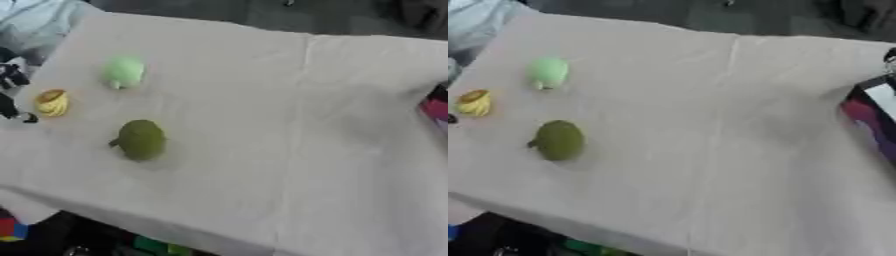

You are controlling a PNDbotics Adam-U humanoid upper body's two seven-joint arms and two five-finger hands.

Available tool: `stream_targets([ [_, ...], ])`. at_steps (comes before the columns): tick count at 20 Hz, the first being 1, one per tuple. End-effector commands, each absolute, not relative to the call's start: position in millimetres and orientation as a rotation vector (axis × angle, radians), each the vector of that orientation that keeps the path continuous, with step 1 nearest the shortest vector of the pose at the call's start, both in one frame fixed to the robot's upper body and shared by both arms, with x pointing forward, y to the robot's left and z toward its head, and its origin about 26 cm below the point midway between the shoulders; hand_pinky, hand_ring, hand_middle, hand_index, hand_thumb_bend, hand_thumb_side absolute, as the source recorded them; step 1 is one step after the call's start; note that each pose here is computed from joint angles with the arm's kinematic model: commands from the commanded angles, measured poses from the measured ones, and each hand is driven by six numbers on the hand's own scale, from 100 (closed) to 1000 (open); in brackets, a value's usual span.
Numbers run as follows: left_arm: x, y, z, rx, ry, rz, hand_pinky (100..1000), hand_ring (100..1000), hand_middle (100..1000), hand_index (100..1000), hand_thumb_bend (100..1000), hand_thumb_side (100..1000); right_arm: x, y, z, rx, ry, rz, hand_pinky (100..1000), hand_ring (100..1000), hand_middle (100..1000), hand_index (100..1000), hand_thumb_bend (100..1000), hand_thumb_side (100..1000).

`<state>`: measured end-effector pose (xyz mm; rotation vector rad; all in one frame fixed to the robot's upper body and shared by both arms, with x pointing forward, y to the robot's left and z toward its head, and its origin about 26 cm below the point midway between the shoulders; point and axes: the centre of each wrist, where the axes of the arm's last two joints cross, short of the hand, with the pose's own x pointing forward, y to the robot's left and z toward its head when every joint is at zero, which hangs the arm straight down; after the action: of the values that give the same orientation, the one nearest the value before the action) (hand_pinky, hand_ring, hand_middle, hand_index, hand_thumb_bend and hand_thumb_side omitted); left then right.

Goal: Pick up the objects with one hand, pass them to the other hand, and then place them into the box on the other side of the table.

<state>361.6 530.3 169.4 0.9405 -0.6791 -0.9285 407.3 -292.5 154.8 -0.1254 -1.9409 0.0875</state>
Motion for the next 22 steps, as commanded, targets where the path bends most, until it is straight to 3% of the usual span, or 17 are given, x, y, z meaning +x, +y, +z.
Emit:
stream_targets([
  [1, 362, 538, 179, 1.013, -0.655, -0.924, 816, 860, 813, 847, 613, 100, 408, -297, 165, -0.144, -1.963, 0.104, 1000, 965, 915, 944, 100, 572],
  [14, 374, 530, 156, 1.002, -0.674, -0.892, 808, 853, 805, 812, 368, 100, 407, -298, 158, -0.136, -1.943, 0.089, 1000, 963, 910, 941, 100, 583],
  [18, 375, 528, 154, 1.001, -0.657, -0.910, 785, 833, 775, 750, 277, 100, 407, -298, 157, -0.136, -1.940, 0.086, 1000, 963, 910, 941, 100, 586],
  [22, 375, 528, 155, 1.033, -0.687, -0.901, 761, 782, 714, 634, 169, 100, 407, -299, 156, -0.135, -1.939, 0.083, 1000, 962, 910, 941, 100, 590],
])
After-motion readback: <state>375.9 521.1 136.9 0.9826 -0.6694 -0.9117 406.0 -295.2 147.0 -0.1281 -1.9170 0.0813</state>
